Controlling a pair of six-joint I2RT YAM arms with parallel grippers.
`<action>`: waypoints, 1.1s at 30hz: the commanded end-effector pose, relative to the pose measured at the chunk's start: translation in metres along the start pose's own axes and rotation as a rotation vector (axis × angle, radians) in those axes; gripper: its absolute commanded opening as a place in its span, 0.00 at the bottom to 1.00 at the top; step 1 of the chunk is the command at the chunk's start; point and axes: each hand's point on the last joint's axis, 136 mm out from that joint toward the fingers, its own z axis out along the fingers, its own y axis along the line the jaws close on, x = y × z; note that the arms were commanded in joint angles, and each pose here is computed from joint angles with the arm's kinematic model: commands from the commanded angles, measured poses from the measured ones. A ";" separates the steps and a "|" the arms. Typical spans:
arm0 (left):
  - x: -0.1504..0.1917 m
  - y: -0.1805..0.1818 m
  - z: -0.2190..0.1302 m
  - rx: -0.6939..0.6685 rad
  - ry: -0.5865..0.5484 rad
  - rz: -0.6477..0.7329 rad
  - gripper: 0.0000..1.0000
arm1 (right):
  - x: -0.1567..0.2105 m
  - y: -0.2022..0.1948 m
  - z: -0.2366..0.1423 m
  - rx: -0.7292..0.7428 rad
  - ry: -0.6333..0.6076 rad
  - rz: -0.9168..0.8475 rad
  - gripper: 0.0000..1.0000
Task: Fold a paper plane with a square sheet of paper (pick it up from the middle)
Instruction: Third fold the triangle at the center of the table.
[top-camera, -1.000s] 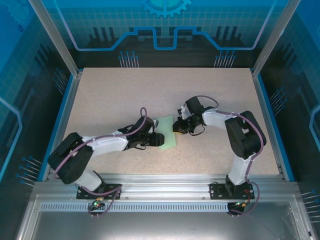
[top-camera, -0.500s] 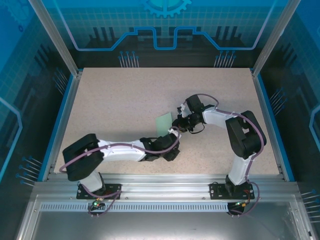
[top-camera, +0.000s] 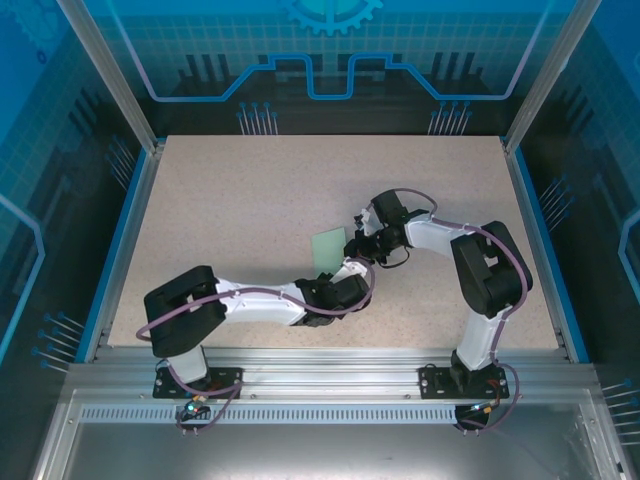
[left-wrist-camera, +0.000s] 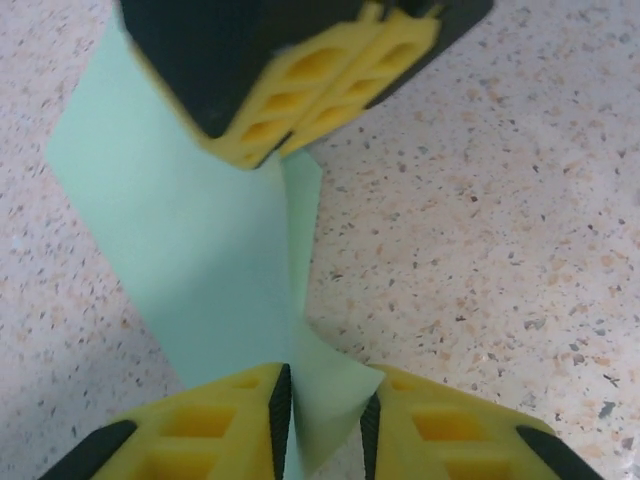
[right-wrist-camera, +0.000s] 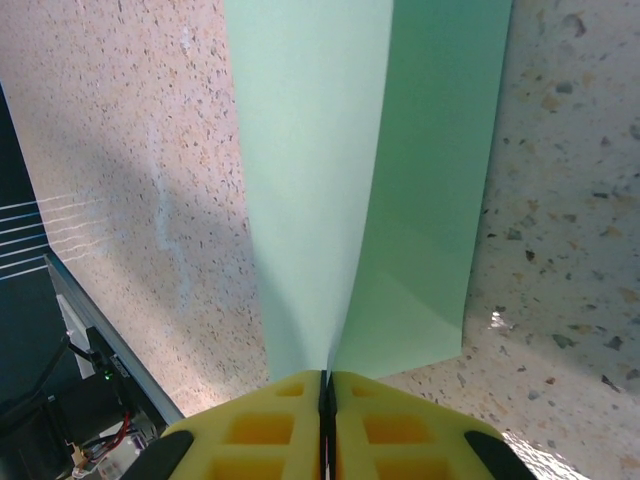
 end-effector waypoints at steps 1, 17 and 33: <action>-0.011 0.004 -0.012 0.013 -0.050 -0.027 0.22 | -0.004 -0.005 -0.002 0.006 0.014 0.019 0.10; -0.004 0.005 -0.006 0.249 0.016 -0.168 0.00 | -0.004 -0.003 -0.007 0.014 0.008 -0.008 0.16; -0.001 0.018 -0.002 0.392 0.035 -0.282 0.00 | -0.025 0.017 -0.017 0.038 -0.062 -0.080 0.25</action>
